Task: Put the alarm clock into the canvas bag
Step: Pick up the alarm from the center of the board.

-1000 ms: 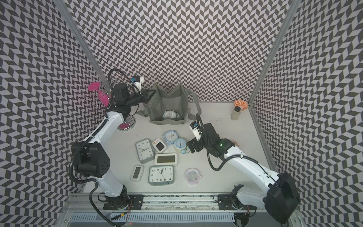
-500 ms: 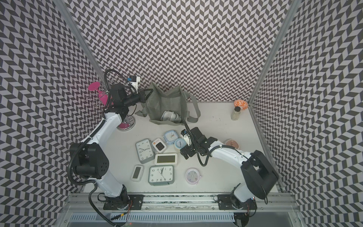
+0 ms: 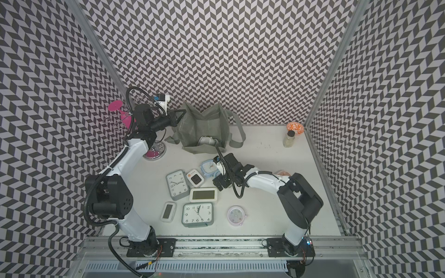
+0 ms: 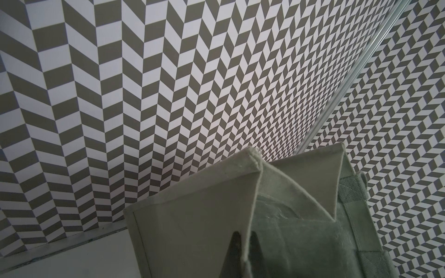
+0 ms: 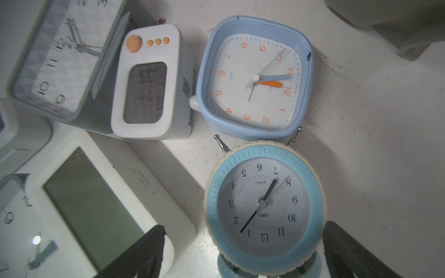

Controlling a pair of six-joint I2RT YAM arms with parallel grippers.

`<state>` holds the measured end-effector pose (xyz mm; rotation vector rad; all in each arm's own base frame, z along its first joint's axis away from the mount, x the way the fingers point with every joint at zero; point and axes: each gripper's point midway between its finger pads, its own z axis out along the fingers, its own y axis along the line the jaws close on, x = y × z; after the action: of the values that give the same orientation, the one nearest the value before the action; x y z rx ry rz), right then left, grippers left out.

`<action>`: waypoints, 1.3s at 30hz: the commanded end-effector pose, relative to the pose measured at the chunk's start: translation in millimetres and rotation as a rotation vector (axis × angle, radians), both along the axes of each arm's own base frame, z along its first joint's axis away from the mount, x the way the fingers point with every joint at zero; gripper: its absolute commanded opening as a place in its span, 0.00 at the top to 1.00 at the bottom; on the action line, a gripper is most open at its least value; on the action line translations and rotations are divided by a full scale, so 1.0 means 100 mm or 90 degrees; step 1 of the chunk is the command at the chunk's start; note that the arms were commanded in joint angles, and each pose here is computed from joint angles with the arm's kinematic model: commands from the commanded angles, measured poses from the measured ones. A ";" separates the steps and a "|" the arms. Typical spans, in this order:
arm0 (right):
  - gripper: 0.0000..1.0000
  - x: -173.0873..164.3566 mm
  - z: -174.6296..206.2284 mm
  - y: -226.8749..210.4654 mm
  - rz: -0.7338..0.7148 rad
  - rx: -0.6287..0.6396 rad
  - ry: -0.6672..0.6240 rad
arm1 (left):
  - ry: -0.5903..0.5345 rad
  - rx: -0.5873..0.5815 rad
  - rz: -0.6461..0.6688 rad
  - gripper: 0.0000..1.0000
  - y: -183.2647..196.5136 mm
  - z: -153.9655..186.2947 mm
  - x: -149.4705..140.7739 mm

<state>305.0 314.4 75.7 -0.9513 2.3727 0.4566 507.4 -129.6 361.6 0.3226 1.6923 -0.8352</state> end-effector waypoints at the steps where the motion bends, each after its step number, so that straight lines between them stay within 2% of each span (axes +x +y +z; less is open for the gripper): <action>1: 0.00 0.15 0.00 0.08 -0.013 -0.012 -0.036 | -0.095 -0.013 -0.013 1.00 0.02 0.47 -0.14; 13: 0.05 0.25 -0.14 0.20 -0.022 -0.015 -0.045 | -0.087 -0.017 -0.020 1.00 0.00 0.42 -0.12; 20: 0.26 0.22 -0.14 0.23 -0.014 -0.006 -0.035 | -0.084 -0.015 -0.021 1.00 -0.02 0.39 -0.10; 24: 0.29 0.11 -0.01 0.17 -0.011 0.012 -0.034 | -0.084 -0.016 -0.023 1.00 -0.03 0.40 -0.10; 33: 0.30 -0.16 0.35 -0.19 -0.033 0.021 -0.059 | -0.087 -0.016 -0.029 1.00 -0.06 0.42 -0.12; 39: 0.30 -0.31 0.87 -0.40 -0.043 0.058 -0.112 | -0.093 -0.020 -0.042 1.00 -0.09 0.45 -0.16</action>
<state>273.7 276.8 127.4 -0.8835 2.2886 0.4117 504.4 -133.8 363.7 0.3355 1.6798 -0.8701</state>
